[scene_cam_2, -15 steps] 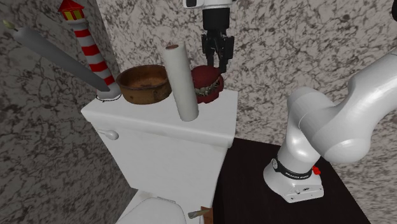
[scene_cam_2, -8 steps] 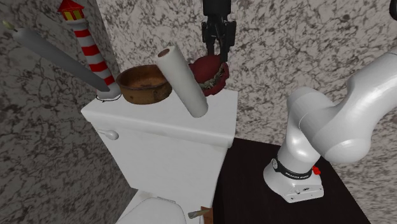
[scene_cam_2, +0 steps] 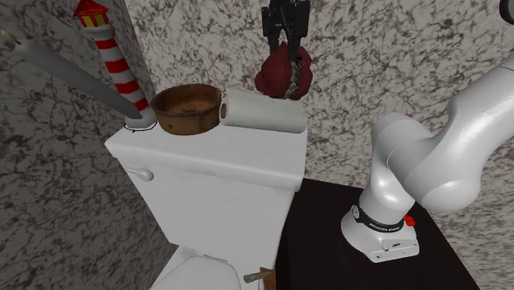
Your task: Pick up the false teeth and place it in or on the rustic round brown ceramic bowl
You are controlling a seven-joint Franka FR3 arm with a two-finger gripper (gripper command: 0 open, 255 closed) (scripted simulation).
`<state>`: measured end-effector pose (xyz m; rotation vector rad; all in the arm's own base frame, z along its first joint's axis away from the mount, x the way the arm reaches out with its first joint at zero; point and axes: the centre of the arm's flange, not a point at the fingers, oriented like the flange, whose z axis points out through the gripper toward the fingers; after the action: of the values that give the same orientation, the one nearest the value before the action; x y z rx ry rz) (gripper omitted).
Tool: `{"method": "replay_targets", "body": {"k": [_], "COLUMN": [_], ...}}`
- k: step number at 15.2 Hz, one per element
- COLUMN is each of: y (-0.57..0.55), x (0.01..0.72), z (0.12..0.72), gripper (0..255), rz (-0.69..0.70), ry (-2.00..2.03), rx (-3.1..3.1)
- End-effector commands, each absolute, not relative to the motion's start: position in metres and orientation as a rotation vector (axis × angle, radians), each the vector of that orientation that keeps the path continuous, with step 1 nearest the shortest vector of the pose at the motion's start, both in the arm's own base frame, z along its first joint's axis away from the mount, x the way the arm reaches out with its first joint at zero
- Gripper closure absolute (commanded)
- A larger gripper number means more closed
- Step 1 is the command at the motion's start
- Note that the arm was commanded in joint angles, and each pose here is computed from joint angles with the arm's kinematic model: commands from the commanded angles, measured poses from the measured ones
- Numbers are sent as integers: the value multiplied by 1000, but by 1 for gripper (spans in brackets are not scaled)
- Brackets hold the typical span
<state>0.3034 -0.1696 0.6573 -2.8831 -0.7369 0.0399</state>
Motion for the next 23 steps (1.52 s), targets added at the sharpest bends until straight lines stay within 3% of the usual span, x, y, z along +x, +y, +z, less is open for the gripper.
{"method": "replay_targets", "body": {"k": [1,8,23], "y": [-170,-170,-206], "x": [303,303,494], "z": [668,703,745], "gripper": [255,255,255], "rz": [39,39,39], "ry": [-737,-737,-737], "rx": [-2883,-2883,-2883]}}
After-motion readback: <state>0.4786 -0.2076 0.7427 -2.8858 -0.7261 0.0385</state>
